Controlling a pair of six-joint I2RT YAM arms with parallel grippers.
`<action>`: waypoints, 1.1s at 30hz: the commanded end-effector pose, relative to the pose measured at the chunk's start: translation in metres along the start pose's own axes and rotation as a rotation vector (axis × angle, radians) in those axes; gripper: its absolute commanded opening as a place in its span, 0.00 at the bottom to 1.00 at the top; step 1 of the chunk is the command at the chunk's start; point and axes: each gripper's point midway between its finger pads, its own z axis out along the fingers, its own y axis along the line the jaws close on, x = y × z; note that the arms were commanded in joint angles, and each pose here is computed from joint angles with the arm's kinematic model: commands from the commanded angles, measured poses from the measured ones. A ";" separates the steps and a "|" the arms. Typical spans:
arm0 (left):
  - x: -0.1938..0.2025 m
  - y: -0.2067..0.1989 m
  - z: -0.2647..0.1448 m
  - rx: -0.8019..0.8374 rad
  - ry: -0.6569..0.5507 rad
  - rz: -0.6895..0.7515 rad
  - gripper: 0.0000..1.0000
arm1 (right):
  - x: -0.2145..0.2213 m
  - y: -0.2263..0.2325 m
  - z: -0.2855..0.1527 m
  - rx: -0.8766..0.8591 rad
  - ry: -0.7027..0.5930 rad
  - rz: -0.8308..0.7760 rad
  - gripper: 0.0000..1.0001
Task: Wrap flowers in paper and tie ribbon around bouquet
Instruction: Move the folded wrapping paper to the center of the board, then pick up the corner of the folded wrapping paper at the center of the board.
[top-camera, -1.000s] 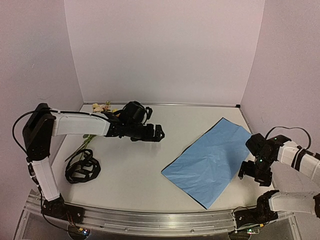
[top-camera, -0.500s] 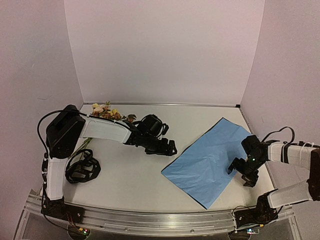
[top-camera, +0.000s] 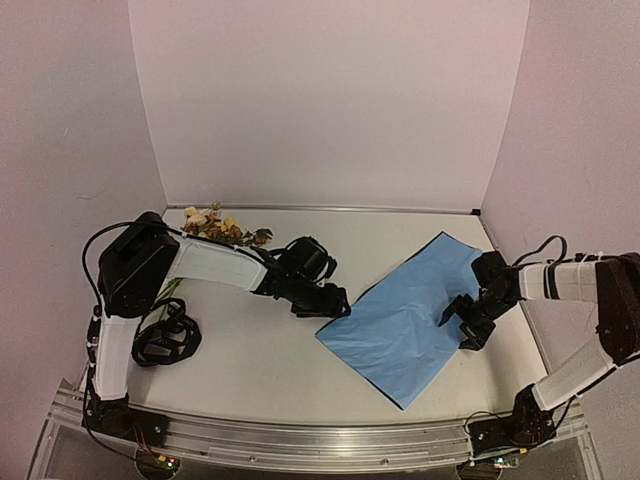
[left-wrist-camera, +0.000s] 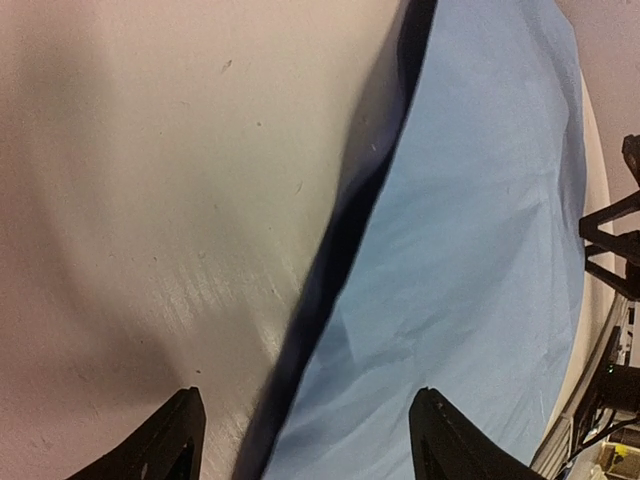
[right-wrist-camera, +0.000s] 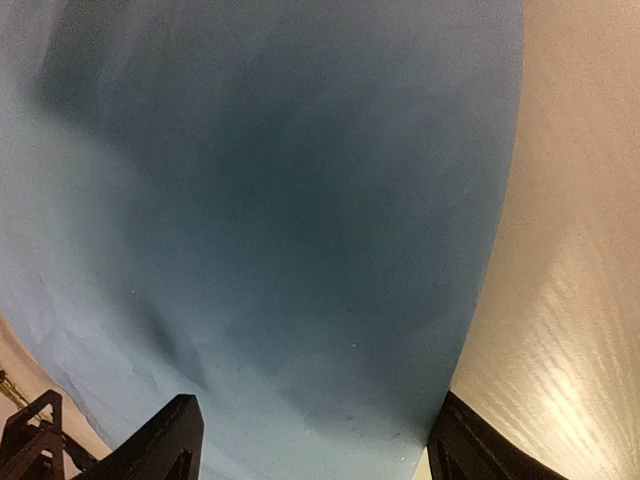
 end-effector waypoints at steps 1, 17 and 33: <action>-0.007 -0.001 -0.004 -0.025 -0.015 -0.022 0.69 | 0.016 0.005 0.016 0.007 0.107 -0.006 0.69; -0.004 0.065 -0.081 -0.275 -0.125 -0.235 0.71 | 0.045 0.038 0.024 0.105 0.232 -0.225 0.21; 0.015 0.089 -0.104 -0.137 -0.097 -0.433 0.73 | 0.058 0.056 0.043 0.144 0.251 -0.268 0.19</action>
